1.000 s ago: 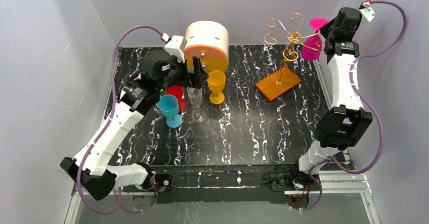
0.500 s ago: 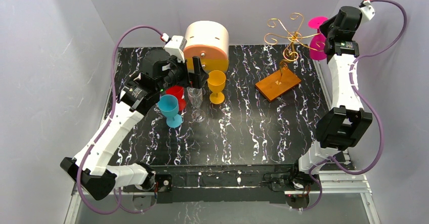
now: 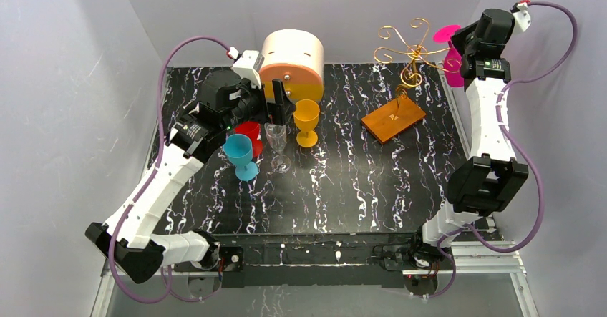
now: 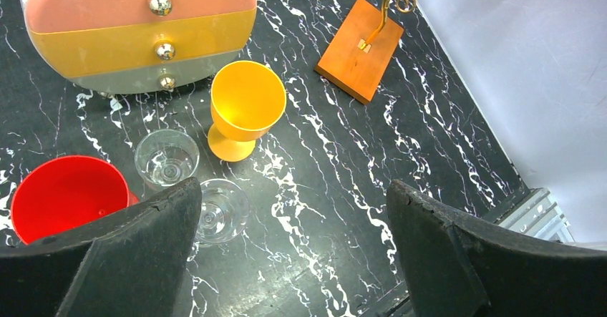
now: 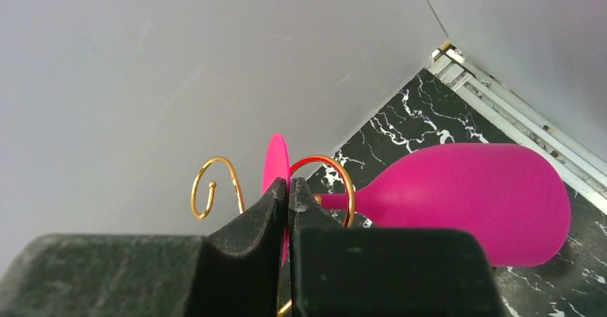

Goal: Take the wine glass off the wine glass rack
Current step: Pick up the wine glass from the wine rack.

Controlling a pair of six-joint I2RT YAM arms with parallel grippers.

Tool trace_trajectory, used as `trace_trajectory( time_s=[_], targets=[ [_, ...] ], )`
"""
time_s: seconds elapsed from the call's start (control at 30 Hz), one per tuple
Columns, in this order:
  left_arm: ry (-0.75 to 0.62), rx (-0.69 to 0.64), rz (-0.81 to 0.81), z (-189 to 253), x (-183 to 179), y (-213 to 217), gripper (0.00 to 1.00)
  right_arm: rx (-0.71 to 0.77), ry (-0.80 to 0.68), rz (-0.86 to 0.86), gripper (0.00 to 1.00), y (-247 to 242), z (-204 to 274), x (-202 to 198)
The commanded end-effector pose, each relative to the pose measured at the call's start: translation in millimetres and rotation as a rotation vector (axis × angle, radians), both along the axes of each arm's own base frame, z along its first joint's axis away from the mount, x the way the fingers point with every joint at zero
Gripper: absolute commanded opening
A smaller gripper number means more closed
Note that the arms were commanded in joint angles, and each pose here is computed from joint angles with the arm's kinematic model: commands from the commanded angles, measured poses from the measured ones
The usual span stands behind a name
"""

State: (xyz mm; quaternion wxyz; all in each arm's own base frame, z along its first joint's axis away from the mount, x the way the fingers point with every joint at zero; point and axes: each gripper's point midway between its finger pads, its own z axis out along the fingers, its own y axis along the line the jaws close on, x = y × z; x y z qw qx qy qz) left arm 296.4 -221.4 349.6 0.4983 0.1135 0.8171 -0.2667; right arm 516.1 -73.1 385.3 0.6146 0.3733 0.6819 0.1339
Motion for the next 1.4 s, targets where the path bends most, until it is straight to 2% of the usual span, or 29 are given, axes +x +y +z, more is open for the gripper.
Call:
trace_trajectory(
  time_s=[0.0,0.47,0.6,0.83,1.27,1.37],
  targets=[
    [-0.022,-0.025,-0.006,11,-1,0,0.98,0.023,-0.074,-0.014,0.01,1,33,-18],
    [-0.018,-0.029,-0.008,10,-1,-1,0.98,0.059,-0.072,0.007,0.02,7,24,-17],
    [-0.018,-0.026,-0.007,9,0,-1,0.98,0.069,-0.071,0.008,0.08,7,22,-14],
    [-0.016,-0.021,-0.007,7,1,-2,0.98,0.089,-0.056,0.017,0.13,8,12,-7],
    [-0.010,-0.015,-0.004,4,3,-2,0.98,0.100,-0.050,0.030,0.20,10,6,2],
    [-0.009,-0.013,-0.006,4,3,-3,0.98,0.100,-0.053,0.029,0.20,9,5,4]
  ],
)
